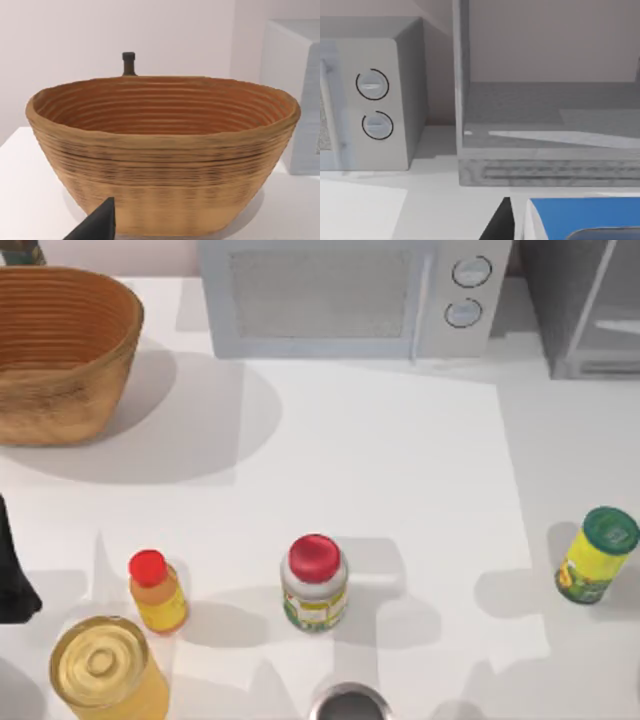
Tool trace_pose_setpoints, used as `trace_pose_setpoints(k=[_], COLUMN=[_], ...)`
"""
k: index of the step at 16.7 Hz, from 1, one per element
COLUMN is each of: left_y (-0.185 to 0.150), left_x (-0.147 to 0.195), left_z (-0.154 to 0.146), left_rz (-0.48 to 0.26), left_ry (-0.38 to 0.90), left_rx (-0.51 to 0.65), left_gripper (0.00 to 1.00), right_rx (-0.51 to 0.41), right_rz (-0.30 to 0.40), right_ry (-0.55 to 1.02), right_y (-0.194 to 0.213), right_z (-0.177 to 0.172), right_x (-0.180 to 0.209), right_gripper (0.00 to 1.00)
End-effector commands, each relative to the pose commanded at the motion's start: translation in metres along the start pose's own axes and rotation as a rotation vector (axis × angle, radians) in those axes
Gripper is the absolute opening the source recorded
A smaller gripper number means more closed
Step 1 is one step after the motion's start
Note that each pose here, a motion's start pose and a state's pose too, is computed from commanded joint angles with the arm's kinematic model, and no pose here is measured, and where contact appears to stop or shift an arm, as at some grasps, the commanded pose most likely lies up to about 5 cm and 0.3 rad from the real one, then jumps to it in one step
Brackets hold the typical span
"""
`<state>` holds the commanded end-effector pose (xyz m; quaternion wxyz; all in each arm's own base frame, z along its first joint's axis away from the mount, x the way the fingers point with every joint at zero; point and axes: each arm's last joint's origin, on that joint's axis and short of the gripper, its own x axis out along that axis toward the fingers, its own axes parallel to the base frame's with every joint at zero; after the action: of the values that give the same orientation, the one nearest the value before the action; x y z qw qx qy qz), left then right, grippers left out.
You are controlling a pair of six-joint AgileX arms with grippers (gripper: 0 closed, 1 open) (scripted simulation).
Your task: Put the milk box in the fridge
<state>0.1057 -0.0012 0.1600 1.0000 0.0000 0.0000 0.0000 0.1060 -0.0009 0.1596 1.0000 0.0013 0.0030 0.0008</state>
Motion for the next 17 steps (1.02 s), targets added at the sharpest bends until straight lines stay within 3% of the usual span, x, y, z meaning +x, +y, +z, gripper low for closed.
trace_pose_setpoints(k=[3,9,13,17], left_y=[0.0,0.0,0.0,0.0], left_x=[0.0,0.0,0.0,0.0], left_z=[0.0,0.0,0.0,0.0], left_rz=[0.0,0.0,0.0,0.0], left_ry=[0.0,0.0,0.0,0.0], left_rx=[0.0,0.0,0.0,0.0], left_gripper=[1.0,1.0,1.0,1.0], right_rx=[-0.002,-0.028,-0.046,-0.044], right_rz=[0.004,0.017,0.023,0.023], right_ry=[-0.044,-0.186,-0.201,-0.149], right_y=[-0.001,-0.008,-0.024,-0.052], right_z=[0.017,0.092,0.124,0.103], right_x=[0.001,0.032,0.099,0.187], right_gripper=[0.0,0.0,0.0,0.0])
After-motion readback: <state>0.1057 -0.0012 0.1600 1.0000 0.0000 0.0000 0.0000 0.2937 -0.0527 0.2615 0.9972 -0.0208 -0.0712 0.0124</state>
